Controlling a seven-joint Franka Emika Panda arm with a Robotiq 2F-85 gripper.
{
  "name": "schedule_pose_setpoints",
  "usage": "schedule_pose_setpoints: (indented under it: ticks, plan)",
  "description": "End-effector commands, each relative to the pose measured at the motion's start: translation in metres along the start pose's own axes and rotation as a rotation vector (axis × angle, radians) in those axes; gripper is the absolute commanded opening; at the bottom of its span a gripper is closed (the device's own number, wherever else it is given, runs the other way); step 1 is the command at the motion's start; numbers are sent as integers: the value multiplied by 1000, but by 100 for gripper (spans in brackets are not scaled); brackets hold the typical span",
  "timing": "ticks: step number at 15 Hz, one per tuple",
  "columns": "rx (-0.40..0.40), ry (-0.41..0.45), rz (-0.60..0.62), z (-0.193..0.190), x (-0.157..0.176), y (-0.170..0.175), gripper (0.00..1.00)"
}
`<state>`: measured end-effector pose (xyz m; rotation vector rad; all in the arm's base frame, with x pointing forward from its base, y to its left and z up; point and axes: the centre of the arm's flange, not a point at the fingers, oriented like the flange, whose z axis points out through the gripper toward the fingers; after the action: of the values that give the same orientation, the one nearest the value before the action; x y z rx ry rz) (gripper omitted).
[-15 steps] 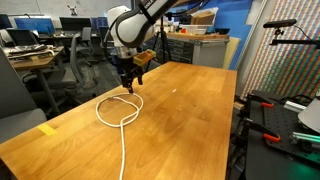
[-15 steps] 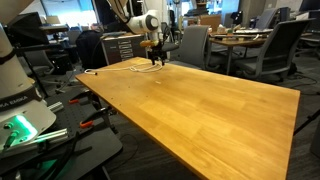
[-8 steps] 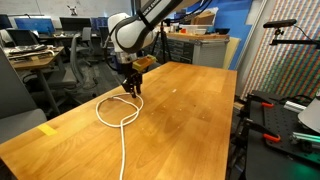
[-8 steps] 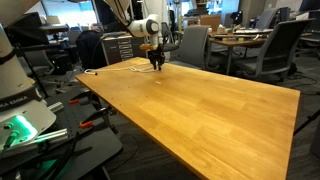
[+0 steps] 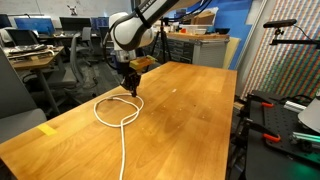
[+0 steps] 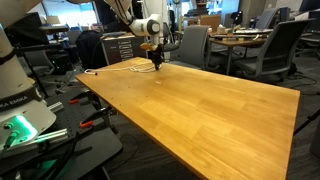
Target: Tie a knot using the white rope on the table
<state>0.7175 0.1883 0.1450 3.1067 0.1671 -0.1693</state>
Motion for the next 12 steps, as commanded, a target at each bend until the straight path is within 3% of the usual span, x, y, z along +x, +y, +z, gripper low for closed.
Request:
schedule_pose_setpoints:
  ticks: [1, 5, 8, 12]
  plan:
    - [67, 9, 43, -15, 14, 2, 1]
    - [167, 68, 37, -57, 6, -3, 1]
    - [224, 94, -63, -99, -21, -14, 1]
    - [284, 47, -196, -128, -33, -41, 1]
